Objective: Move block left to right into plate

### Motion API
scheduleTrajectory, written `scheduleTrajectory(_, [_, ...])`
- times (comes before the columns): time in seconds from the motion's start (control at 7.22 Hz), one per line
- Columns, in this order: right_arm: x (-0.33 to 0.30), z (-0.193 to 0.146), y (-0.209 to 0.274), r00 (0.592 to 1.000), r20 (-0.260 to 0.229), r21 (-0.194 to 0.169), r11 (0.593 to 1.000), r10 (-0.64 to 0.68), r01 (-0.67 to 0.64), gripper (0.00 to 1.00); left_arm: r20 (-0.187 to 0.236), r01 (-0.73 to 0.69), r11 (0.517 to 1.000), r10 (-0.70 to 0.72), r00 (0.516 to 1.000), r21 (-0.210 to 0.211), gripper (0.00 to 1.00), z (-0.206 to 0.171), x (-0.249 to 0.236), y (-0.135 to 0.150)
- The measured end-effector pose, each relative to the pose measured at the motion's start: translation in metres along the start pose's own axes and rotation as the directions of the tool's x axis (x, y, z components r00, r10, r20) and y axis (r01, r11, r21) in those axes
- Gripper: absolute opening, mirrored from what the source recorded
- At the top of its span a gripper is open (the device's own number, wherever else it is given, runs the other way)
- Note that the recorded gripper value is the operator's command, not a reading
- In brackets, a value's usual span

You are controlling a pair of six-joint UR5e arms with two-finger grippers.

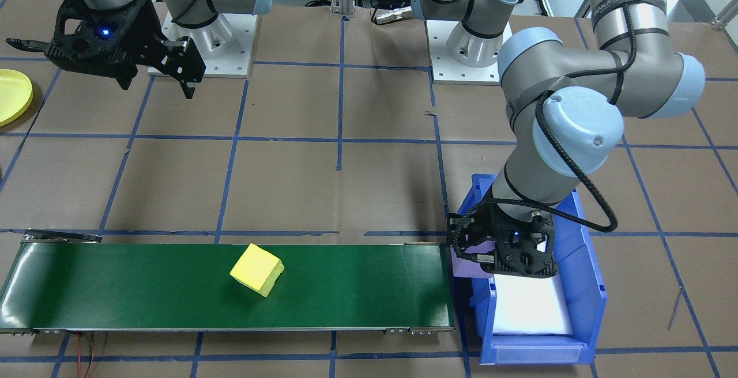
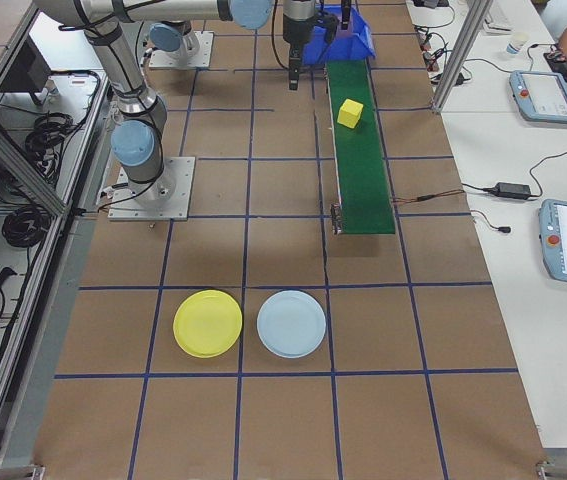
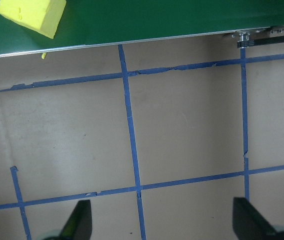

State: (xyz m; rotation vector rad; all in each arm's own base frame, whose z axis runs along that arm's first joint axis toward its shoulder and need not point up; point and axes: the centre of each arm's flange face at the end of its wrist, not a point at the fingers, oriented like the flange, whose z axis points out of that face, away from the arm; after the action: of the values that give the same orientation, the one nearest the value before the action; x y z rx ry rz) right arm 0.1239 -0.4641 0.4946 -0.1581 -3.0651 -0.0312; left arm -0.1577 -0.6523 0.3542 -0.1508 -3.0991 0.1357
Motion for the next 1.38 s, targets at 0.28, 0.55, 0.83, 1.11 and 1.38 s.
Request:
scheduleTrajectory(0.28, [0.001,-0.001,-0.001,1.000,0.000,0.002,1.000,0.003,-0.003,1.00,-0.006,-0.016,1.000,0.016,1.000,0.021,0.18,0.027,0.034,-0.007])
scheduleTrajectory(0.55, [0.010,0.004,-0.003,1.000,0.000,-0.008,1.000,0.016,-0.016,1.00,-0.010,-0.014,1.000,0.014,1.000,0.024,0.50,0.056,0.046,-0.013])
scheduleTrajectory(0.83, [0.018,0.006,-0.006,1.000,-0.001,-0.013,1.000,0.011,-0.011,1.00,-0.013,-0.014,1.000,0.014,1.000,0.013,1.00,0.076,0.057,-0.009])
scheduleTrajectory(1.11, [0.019,0.005,-0.007,1.000,0.001,-0.010,1.000,-0.003,0.003,1.00,-0.013,-0.008,1.000,0.008,1.000,-0.002,1.00,0.084,0.068,-0.002])
scheduleTrajectory(1.38, [0.019,0.005,-0.007,1.000,0.002,-0.009,1.000,-0.005,0.005,1.00,-0.011,0.010,1.000,-0.010,1.000,0.028,1.00,0.057,0.072,0.001])
